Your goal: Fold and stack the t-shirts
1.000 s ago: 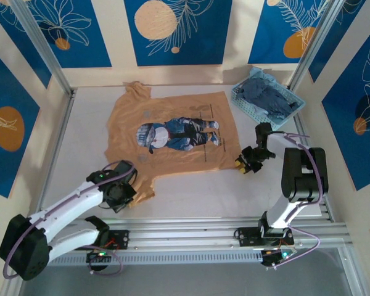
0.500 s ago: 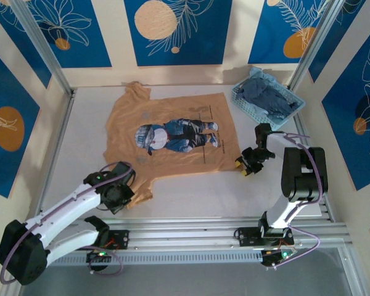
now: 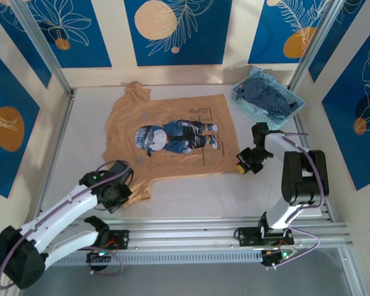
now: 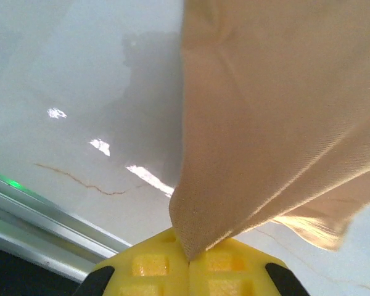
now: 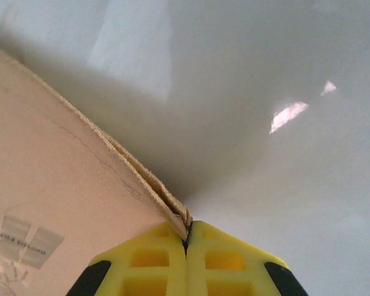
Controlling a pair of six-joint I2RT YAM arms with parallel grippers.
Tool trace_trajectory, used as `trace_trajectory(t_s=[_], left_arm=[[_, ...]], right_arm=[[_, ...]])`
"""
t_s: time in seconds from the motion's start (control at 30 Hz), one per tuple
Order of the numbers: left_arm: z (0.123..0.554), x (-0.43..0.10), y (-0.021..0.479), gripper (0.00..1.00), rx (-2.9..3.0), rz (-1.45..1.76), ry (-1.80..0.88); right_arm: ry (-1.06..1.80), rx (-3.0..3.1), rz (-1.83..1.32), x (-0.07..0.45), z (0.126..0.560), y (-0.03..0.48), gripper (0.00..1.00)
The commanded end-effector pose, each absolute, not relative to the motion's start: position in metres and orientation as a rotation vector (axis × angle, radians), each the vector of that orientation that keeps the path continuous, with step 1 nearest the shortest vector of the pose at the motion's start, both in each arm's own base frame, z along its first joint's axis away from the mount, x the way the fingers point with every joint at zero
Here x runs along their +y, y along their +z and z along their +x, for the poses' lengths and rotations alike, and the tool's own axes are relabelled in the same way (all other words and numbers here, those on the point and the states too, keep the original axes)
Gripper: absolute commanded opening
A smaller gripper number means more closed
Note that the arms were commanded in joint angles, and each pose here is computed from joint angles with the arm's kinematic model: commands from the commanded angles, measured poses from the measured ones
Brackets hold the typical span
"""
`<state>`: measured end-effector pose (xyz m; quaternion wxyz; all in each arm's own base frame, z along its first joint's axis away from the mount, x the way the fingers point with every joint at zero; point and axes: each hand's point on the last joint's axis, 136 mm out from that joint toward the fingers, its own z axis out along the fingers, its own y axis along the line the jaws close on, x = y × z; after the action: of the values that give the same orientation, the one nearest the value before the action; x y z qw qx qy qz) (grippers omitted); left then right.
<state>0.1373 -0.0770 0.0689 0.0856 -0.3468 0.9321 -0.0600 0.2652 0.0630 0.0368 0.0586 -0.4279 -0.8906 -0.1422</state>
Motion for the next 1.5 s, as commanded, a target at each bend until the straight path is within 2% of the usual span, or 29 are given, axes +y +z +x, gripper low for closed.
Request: trace_trajectory(t_s=[0.0, 0.2, 0.33, 0.57, 0.87, 1.47], left_arm=[[0.124, -0.063, 0.089, 0.0, 2.778, -1.022, -0.111], [0.128, -0.06, 0.128, 0.0, 2.704, -0.929, -0.122], [0.158, -0.07, 0.146, 0.0, 2.634, -0.846, -0.137], [0.234, -0.094, 0.189, 0.0, 2.586, -0.719, -0.08], [0.301, -0.091, 0.197, 0.0, 2.57, -0.694, -0.126], [0.367, -0.062, 0.178, 0.0, 2.563, -0.662, 0.008]], right_arm=[[-0.325, -2.733, -1.223, 0.06, 0.233, 0.054, 0.0], [-0.337, -2.75, -1.177, 0.068, 0.197, 0.071, 0.0], [-0.369, -2.774, -1.162, 0.072, 0.203, 0.078, 0.0], [-0.381, -2.829, -1.145, 0.073, 0.243, 0.093, 0.0], [-0.402, -2.844, -1.185, 0.074, 0.297, 0.101, 0.0], [-0.387, -2.851, -1.222, 0.07, 0.374, 0.087, 0.0]])
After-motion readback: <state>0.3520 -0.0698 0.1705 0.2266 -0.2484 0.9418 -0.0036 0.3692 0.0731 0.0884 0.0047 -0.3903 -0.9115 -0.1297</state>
